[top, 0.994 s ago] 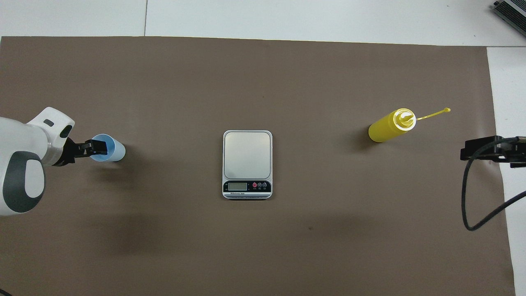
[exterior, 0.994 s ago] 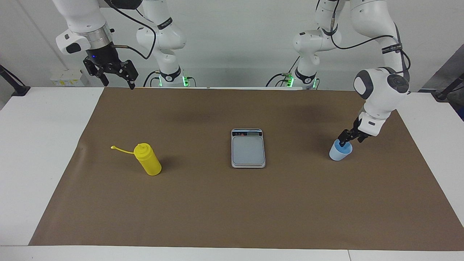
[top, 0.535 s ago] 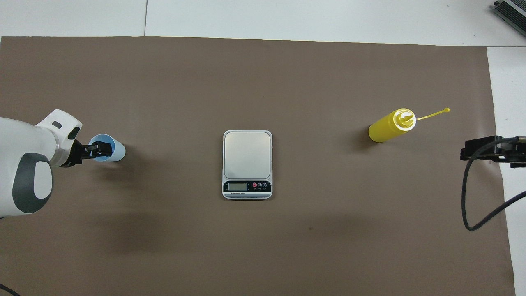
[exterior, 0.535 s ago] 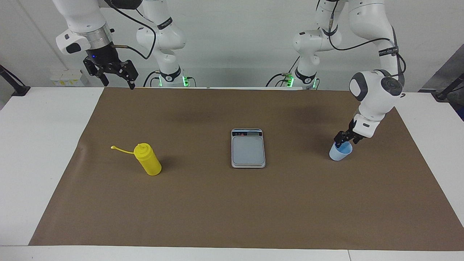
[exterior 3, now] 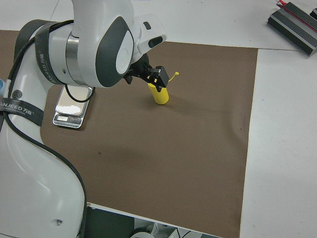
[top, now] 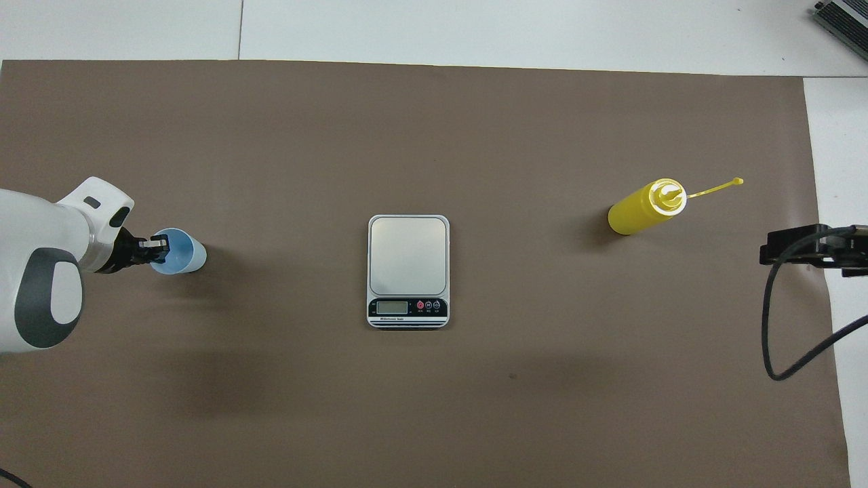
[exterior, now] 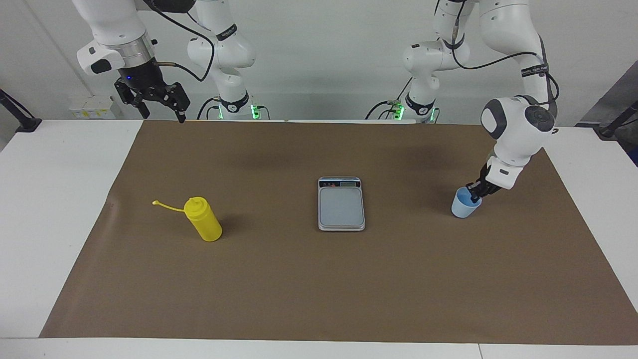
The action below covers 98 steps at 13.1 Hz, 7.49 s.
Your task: Pour seasoning into cup on scale with both arms
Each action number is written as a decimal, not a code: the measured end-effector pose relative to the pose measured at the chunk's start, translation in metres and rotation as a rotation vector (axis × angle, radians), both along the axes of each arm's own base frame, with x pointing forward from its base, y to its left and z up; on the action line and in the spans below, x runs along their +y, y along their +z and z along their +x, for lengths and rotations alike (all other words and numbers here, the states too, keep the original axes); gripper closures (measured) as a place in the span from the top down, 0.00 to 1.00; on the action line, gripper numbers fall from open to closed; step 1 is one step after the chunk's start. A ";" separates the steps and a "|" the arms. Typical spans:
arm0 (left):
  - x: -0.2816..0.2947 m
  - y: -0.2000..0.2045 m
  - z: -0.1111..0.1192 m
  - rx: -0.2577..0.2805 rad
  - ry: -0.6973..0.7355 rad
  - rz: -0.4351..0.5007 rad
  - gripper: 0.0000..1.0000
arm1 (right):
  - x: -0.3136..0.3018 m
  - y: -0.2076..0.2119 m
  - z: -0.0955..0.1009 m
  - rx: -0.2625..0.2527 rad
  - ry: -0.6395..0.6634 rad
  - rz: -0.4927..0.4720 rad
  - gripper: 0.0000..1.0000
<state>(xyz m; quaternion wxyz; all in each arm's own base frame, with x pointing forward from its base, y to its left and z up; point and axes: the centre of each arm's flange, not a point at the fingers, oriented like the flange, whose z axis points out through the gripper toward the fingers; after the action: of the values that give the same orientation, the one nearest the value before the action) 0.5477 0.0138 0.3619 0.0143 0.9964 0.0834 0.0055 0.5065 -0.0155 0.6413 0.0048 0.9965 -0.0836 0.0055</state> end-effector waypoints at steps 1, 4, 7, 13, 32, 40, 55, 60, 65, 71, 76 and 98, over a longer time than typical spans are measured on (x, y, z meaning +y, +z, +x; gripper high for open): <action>0.000 0.013 0.006 0.019 -0.004 -0.002 0.04 | 0.000 0.000 0.000 0.000 0.000 0.000 1.00; -0.002 0.066 0.027 0.040 -0.016 -0.006 0.04 | -0.004 0.000 0.000 0.000 -0.008 0.000 1.00; -0.031 0.098 0.042 0.041 -0.069 -0.008 0.04 | -0.008 0.000 0.000 0.000 -0.016 0.000 1.00; -0.160 0.132 0.057 0.048 -0.058 -0.028 0.04 | -0.008 0.000 0.000 0.000 -0.016 0.000 1.00; -0.368 0.036 -0.014 0.076 0.059 -0.086 0.04 | -0.007 0.002 0.002 -0.022 -0.013 -0.001 1.00; -0.380 0.026 -0.027 0.090 0.062 -0.077 0.04 | -0.009 0.001 0.002 -0.023 -0.017 -0.001 1.00; -0.373 0.052 -0.022 0.019 0.060 -0.066 0.70 | -0.028 0.001 0.001 -0.024 -0.055 -0.001 1.00; -0.328 0.138 -0.009 -0.052 0.086 -0.076 1.00 | -0.026 0.001 0.001 -0.024 -0.051 -0.002 1.00; -0.267 0.201 -0.022 -0.038 -0.016 -0.050 1.00 | -0.026 0.001 0.001 -0.024 -0.051 -0.002 1.00; -0.220 0.230 -0.027 -0.036 -0.090 -0.039 1.00 | -0.027 0.001 0.001 -0.024 -0.051 -0.001 1.00; -0.170 0.240 -0.024 -0.012 -0.168 -0.025 1.00 | -0.027 -0.002 0.001 -0.017 -0.033 -0.001 1.00; -0.063 0.296 -0.030 0.035 -0.358 0.037 1.00 | -0.133 -0.123 -0.046 -0.418 0.650 0.232 1.00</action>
<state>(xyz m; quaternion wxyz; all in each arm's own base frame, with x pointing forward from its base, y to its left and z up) 0.5178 -0.0490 0.6579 -0.0047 0.9954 -0.0951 -0.0129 0.4607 -0.1480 0.5179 -0.1269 0.9423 0.2369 0.1996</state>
